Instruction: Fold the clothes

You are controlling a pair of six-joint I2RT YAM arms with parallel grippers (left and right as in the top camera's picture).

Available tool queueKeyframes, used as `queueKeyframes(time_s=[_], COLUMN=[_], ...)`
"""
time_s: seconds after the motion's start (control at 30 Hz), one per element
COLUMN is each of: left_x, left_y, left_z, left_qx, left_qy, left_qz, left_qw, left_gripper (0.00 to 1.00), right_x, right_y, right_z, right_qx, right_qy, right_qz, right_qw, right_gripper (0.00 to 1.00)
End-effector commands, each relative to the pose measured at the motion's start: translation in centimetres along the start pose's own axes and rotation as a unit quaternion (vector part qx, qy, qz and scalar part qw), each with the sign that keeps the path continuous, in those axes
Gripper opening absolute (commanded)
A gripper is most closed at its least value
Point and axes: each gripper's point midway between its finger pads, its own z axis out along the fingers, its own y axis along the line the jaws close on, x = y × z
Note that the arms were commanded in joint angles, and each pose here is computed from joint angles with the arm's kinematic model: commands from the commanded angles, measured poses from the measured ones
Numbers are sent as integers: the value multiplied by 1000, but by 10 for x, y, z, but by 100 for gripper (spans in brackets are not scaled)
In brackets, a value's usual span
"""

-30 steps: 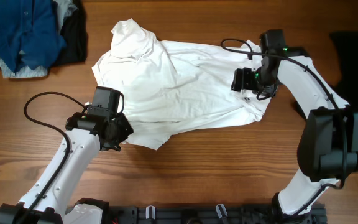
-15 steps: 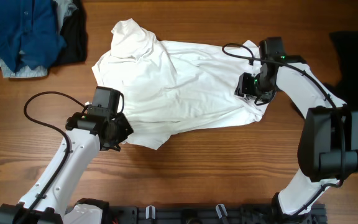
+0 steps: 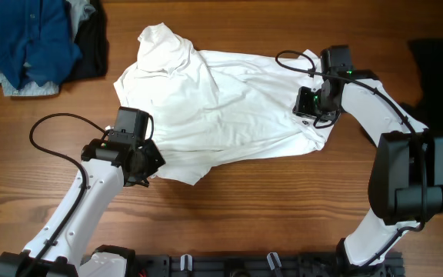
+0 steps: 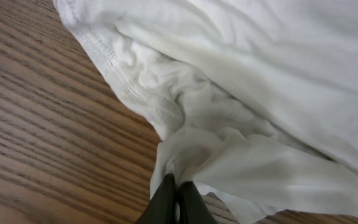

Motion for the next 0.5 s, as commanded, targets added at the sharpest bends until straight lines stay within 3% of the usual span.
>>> queueKeyframes(time_s=[0.0, 0.27, 0.47], left_x=[-7, -8, -8], left_y=[0, 2, 2], left_z=[-4, -4, -4], left_qx=[-1, -5, -5], left_qy=[-14, -15, -16], left_qz=[3, 4, 4], left_qw=[1000, 1000, 1000], left_gripper=[4, 4, 4], right_x=[-3, -3, -1], right_y=[11, 18, 8], right_z=[-2, 0, 4], right_qx=[-7, -9, 16], right_qy=[-13, -17, -13], right_qz=[-2, -10, 5], right_qw=[1000, 1000, 1000], right_gripper=[34, 24, 23])
